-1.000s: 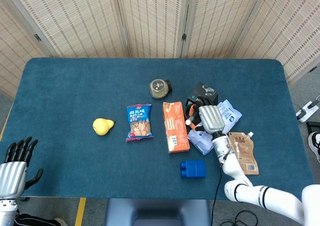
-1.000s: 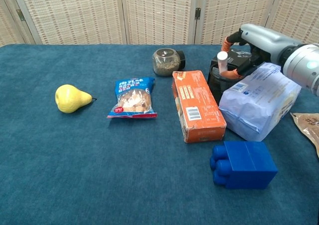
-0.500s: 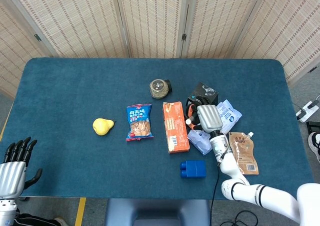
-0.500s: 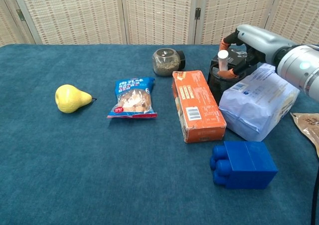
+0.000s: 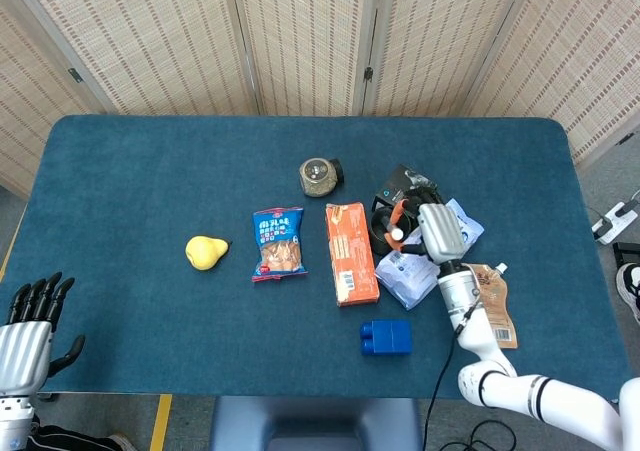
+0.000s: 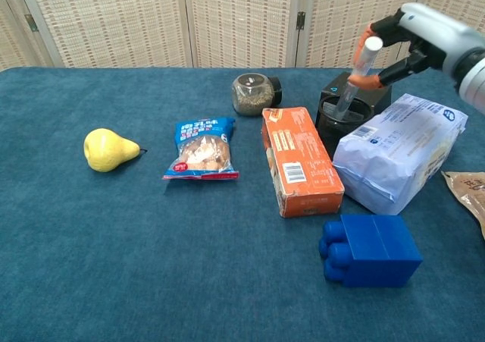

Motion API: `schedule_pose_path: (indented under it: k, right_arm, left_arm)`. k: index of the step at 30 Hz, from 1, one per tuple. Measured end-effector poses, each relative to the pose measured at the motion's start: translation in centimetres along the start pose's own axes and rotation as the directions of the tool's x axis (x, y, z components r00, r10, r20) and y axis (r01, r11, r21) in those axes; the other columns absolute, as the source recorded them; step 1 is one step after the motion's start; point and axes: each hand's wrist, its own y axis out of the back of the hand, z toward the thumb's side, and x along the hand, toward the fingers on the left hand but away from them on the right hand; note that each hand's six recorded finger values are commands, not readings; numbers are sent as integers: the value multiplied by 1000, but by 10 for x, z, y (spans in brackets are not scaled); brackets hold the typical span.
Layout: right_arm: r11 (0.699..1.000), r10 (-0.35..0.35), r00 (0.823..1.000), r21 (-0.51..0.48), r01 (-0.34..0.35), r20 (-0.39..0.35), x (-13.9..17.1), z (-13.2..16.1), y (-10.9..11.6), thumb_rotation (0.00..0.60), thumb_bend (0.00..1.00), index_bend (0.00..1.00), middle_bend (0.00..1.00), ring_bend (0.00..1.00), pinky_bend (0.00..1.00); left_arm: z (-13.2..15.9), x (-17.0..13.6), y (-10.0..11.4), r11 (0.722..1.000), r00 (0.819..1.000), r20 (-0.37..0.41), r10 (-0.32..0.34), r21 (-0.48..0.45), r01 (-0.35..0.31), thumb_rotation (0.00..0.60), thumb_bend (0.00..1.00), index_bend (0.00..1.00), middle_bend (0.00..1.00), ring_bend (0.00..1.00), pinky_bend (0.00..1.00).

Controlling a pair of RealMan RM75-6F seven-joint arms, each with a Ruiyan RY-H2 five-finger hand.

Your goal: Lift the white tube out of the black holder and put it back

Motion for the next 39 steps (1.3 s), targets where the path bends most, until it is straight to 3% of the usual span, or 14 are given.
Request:
schedule_pose_path:
  k: [3, 8, 14, 17, 21, 25, 27, 31, 35, 39]
  right_arm:
    - [991, -31, 999, -126, 32, 10, 7, -6, 20, 600, 394, 698, 475, 215, 137]
    - [938, -40, 998, -342, 54, 47, 20, -19, 59, 600, 395, 698, 475, 216, 137]
    - [852, 51, 994, -524, 9, 100, 35, -31, 89, 600, 395, 698, 475, 218, 137]
    - [830, 116, 986, -557, -30, 121, 41, -35, 93, 600, 412, 698, 475, 219, 137]
    - [870, 123, 985, -491, -46, 124, 42, -39, 95, 600, 434, 698, 474, 219, 137]
    - [954, 32, 995, -300, -1, 100, 41, -40, 105, 600, 435, 698, 474, 219, 137]
    - [981, -21, 997, -192, 36, 80, 41, -39, 110, 600, 436, 698, 474, 219, 137]
    - [990, -143, 989, 12, 143, 26, 43, -35, 120, 600, 436, 698, 474, 220, 137]
    - [986, -164, 986, 20, 163, 19, 46, -32, 119, 600, 435, 698, 474, 220, 137]
    - [986, -113, 993, -119, 117, 36, 47, -31, 110, 600, 435, 698, 475, 220, 137]
  left_arm:
    - [4, 1, 1, 1000, 1000, 10, 3, -1, -3, 600, 349, 124, 79, 34, 78]
    - [11, 4, 4, 1000, 999, 31, 10, -1, -10, 600, 349, 124, 79, 34, 79]
    - [18, 6, 5, 1000, 999, 48, 13, -3, -13, 600, 350, 124, 79, 34, 79]
    - [19, 6, 5, 1000, 999, 53, 12, -3, -12, 600, 349, 124, 79, 34, 79]
    - [19, 6, 5, 1000, 999, 53, 12, -3, -12, 600, 349, 124, 79, 34, 79]
    - [18, 6, 6, 1000, 999, 50, 12, -4, -11, 600, 350, 124, 79, 34, 79]
    - [18, 5, 5, 1000, 999, 50, 10, -4, -10, 600, 349, 124, 79, 34, 79]
    - [18, 6, 5, 1000, 999, 50, 10, -5, -10, 600, 349, 125, 79, 35, 79]
    - [19, 6, 5, 1000, 999, 53, 11, -5, -11, 600, 350, 124, 78, 34, 79]
    - [19, 6, 5, 1000, 999, 52, 11, -4, -11, 600, 350, 124, 79, 35, 79]
